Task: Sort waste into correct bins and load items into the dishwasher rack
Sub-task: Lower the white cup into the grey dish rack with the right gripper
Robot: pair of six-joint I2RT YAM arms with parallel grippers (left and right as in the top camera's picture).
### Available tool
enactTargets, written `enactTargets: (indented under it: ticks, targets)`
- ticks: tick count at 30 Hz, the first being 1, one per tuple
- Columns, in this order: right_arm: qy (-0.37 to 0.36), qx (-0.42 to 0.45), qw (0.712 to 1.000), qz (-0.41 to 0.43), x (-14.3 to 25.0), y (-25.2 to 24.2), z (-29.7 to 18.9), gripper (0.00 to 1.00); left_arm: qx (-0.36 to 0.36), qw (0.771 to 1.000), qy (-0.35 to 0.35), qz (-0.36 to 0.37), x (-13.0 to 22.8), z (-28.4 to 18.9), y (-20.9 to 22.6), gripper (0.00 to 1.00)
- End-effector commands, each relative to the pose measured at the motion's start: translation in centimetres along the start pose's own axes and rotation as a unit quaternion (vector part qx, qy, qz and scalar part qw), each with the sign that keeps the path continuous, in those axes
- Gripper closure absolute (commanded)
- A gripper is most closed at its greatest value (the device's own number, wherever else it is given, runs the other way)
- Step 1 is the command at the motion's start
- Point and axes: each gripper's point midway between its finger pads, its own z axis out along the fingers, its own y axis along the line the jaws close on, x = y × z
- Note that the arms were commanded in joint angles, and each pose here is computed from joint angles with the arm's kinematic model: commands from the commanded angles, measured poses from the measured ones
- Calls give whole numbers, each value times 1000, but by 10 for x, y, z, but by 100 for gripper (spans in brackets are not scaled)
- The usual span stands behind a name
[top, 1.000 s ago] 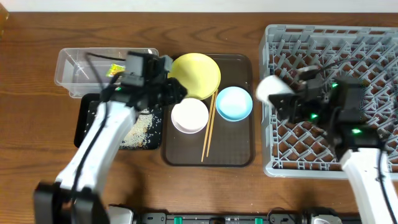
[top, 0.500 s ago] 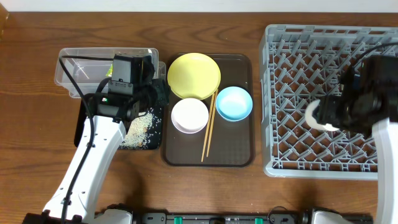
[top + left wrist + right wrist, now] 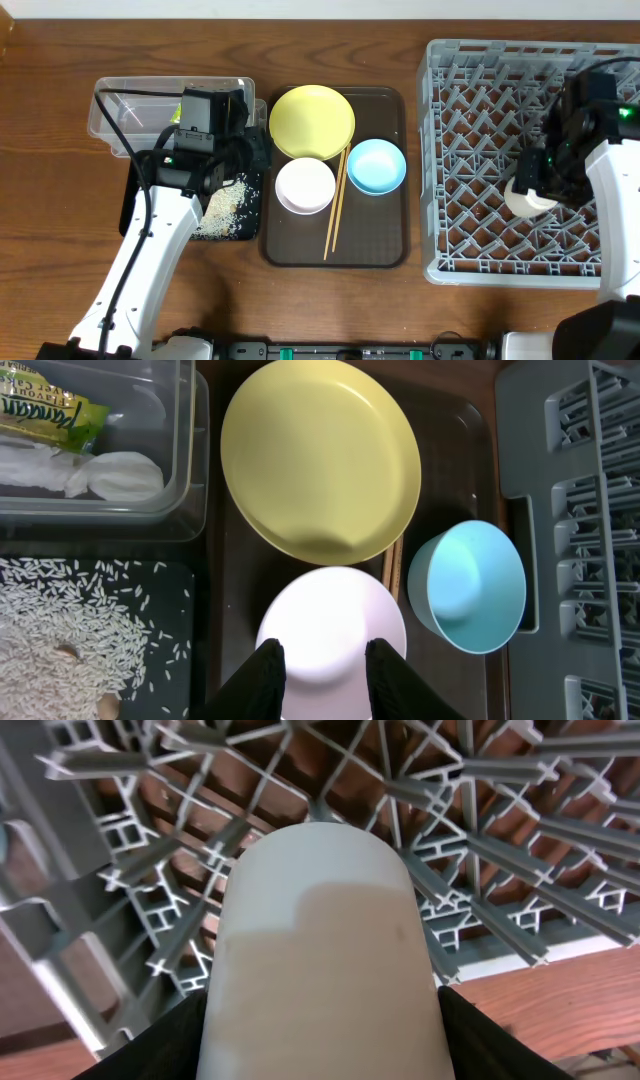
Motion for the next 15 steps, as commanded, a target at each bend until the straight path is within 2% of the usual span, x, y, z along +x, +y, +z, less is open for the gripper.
enactTargets:
  ticks: [1,15]
  targets:
    - [18,12,1000,21,7,-10,13,99,-7,1000,-4,3,-3,-1,3,70]
    - [24,0,999,27,12,-8,54,98,-8,1000,-1,3,-2,-1,3,69]
